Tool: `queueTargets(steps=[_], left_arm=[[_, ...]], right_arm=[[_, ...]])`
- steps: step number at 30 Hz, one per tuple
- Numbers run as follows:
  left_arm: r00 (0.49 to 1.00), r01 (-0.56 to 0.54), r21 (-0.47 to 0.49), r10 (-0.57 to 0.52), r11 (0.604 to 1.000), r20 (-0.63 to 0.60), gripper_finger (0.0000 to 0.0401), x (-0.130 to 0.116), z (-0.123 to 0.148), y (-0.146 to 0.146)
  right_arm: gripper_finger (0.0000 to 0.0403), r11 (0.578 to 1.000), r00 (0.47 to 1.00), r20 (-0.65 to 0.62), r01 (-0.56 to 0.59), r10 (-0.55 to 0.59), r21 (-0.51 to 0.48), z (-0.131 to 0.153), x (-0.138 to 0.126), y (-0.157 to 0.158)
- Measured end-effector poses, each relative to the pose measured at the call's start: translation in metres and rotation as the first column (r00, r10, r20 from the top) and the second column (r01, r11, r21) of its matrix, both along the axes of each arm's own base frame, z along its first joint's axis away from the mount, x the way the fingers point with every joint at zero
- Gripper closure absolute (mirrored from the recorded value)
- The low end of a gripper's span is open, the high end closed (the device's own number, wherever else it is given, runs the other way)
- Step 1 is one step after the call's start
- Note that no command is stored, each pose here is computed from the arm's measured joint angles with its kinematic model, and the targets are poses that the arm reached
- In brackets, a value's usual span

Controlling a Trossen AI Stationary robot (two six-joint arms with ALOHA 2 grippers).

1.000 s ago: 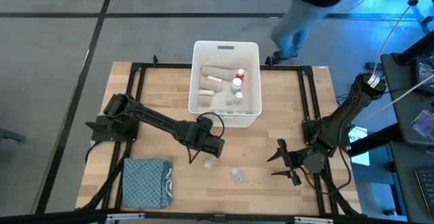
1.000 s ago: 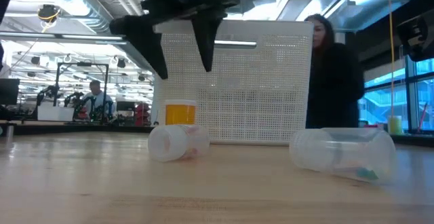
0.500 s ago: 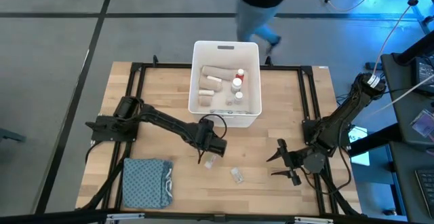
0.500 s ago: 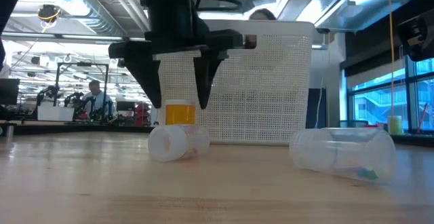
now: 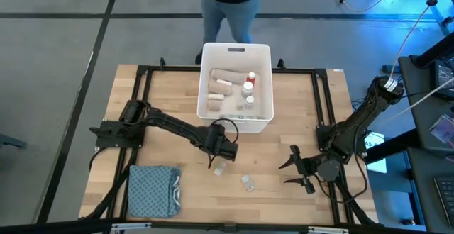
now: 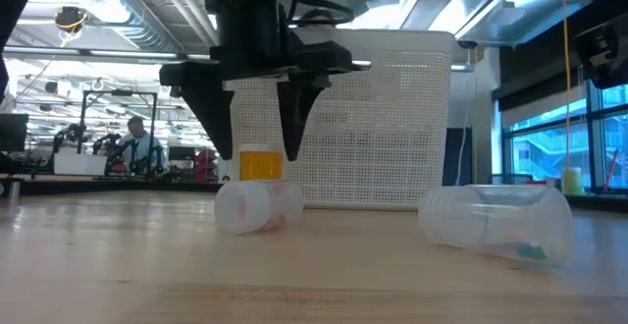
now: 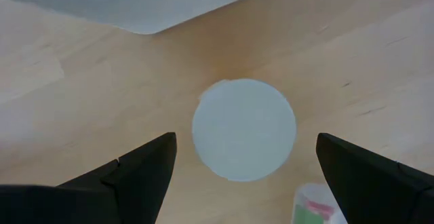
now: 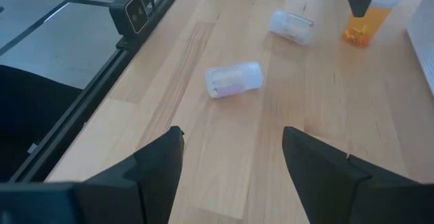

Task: Pick & place medical supplies in basket/bin
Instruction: Put the orange pill bottle into the white bin

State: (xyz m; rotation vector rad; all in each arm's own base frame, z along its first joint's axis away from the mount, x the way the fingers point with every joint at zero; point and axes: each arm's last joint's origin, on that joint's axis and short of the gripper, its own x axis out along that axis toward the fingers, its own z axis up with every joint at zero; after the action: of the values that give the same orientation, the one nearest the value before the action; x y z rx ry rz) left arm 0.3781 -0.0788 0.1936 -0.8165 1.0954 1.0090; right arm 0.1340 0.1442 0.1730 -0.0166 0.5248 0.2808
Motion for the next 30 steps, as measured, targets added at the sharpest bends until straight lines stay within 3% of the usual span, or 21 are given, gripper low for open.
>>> queueTargets(steps=[30], left_arm=[[0.999,0.018,0.003,-0.018,1.0,0.035,0.0056,0.0041,0.0004,0.0011]], right_arm=[[0.0153,1.0,0.999,-0.02,-0.028,0.028,0.006,-0.0009,-0.0008,0.0005]])
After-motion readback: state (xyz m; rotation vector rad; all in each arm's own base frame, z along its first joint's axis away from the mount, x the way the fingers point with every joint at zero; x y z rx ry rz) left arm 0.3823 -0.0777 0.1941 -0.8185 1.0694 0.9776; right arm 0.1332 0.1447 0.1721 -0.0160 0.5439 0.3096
